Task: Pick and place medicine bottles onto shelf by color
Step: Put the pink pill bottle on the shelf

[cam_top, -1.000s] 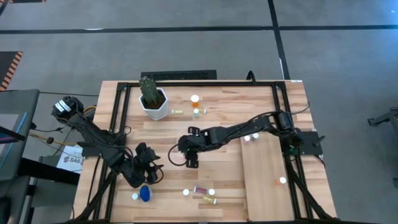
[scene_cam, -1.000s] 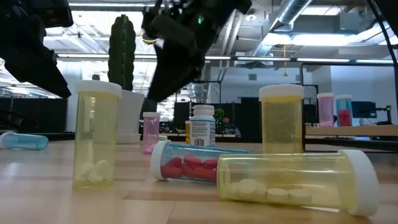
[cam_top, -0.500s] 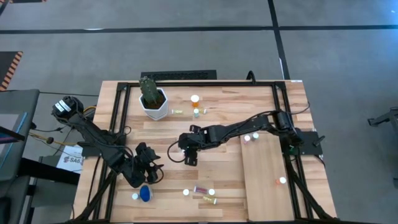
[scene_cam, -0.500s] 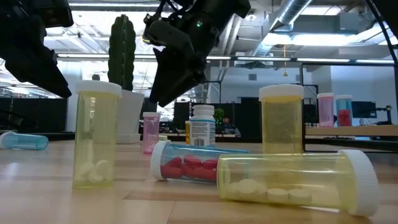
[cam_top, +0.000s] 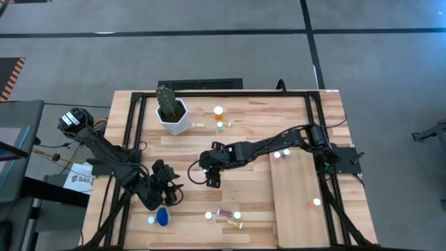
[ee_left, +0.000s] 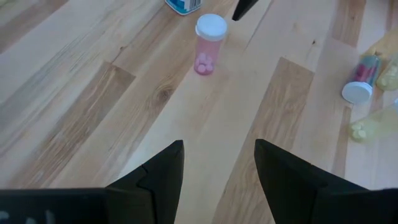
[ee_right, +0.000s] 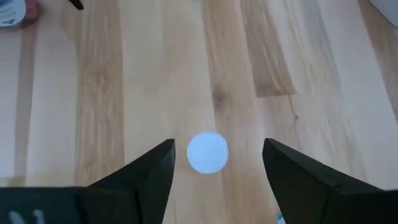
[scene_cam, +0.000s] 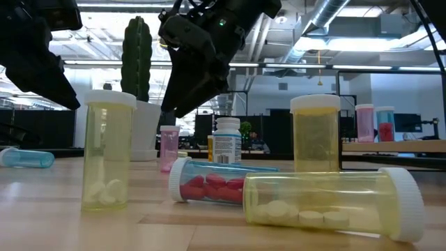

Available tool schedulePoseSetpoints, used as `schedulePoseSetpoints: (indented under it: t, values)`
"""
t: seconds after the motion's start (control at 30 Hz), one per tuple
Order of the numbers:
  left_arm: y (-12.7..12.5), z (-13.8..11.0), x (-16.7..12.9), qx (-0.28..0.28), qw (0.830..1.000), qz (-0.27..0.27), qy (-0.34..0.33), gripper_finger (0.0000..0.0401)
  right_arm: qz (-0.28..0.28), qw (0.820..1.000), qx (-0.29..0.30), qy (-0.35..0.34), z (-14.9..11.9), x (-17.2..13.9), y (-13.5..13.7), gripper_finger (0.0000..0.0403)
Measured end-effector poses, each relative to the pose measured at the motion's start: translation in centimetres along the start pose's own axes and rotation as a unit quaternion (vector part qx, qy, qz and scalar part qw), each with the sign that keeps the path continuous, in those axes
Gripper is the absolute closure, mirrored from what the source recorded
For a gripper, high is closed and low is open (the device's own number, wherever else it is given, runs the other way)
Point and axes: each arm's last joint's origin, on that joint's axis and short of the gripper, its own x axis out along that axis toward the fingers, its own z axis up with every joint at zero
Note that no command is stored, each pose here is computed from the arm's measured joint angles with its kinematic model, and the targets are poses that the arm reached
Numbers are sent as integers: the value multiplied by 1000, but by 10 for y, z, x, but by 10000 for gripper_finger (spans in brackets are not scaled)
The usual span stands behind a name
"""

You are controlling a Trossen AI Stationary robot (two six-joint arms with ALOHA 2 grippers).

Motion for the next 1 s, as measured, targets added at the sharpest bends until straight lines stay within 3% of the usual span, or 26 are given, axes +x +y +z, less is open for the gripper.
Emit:
schedulePoseSetpoints:
  t: [1.0]
  values:
    - [0, 0, 0, 3, 1000, 0, 0, 218, -12, 1000, 13, -6, -4, 8, 9, 137]
